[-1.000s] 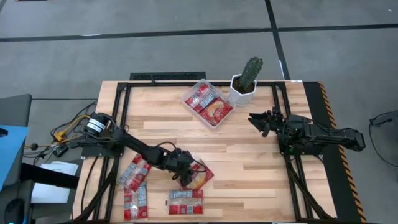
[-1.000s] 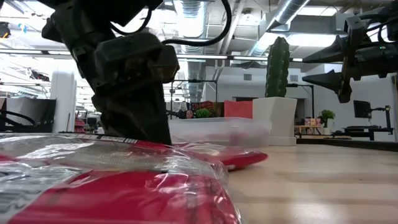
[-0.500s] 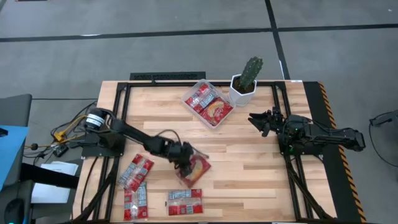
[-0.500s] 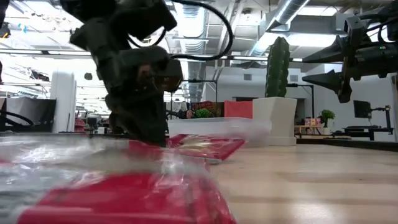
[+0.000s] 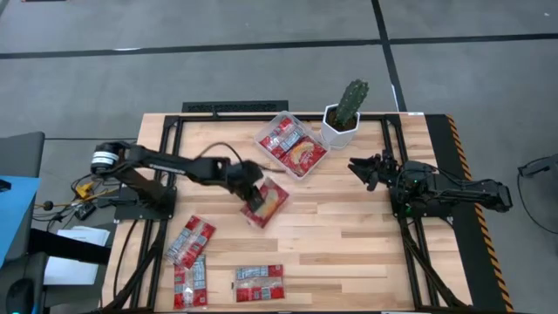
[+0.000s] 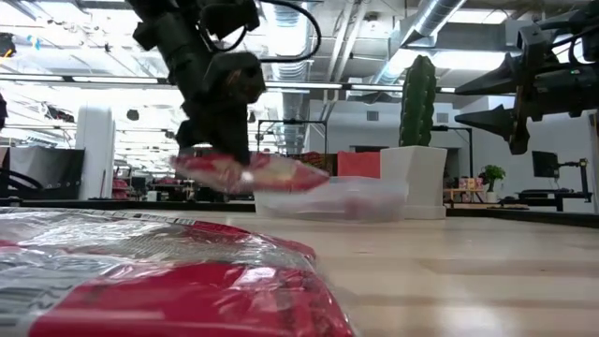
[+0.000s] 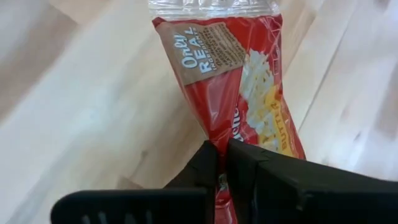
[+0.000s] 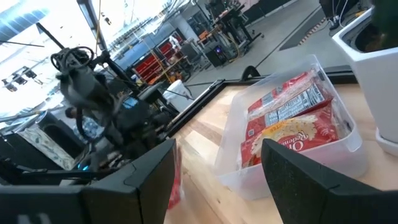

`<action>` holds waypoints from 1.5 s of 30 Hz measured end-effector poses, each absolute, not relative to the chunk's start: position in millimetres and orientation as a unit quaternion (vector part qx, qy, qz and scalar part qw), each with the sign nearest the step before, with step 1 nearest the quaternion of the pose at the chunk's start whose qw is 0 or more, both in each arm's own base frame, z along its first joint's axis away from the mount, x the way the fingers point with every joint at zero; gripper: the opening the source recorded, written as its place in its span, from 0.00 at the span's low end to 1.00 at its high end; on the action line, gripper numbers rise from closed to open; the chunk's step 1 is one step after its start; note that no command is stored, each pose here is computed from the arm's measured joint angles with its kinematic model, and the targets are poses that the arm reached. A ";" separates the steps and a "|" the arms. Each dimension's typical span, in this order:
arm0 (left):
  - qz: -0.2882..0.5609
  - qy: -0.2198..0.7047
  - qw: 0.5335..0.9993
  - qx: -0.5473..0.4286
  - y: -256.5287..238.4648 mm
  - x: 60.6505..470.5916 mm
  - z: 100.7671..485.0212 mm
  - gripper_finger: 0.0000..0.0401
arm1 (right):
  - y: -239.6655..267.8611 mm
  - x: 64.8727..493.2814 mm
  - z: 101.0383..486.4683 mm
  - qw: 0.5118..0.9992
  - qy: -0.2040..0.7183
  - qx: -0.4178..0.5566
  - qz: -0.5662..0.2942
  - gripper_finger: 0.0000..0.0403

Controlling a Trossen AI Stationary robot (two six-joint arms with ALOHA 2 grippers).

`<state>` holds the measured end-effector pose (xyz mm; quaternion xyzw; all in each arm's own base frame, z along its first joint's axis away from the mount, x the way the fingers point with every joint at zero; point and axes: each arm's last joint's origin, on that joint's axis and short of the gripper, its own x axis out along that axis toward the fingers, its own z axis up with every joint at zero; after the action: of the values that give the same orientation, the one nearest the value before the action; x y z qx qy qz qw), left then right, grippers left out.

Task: Sort popcorn bags into baskets
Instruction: Put the red popcorn bag into the transparent bin

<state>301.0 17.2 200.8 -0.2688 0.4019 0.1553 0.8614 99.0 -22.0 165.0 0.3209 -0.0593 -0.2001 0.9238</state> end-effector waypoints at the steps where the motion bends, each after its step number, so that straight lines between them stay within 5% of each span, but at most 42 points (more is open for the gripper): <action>1: 0.156 0.395 0.862 -0.276 22.6 298.7 205.4 0.00 | -22.3 98.9 165.1 0.923 -0.061 0.321 -0.204 0.65; 19: 0.227 0.301 0.907 -0.187 153.7 284.0 299.5 0.00 | -24.1 97.9 165.6 0.915 -0.075 0.319 -0.235 0.65; 32: 0.175 0.370 0.900 -0.152 249.1 334.0 281.7 0.00 | -28.3 96.5 165.9 0.908 -0.087 0.312 -0.267 0.65; 45: 0.146 0.422 0.870 -0.210 283.6 354.2 229.6 0.00 | -28.8 96.3 165.9 0.907 -0.087 0.311 -0.270 0.65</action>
<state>354.2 283.6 229.6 -0.2097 0.4215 0.1465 0.8700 96.3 -28.8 165.9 0.3108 -0.0872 -0.2697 0.9072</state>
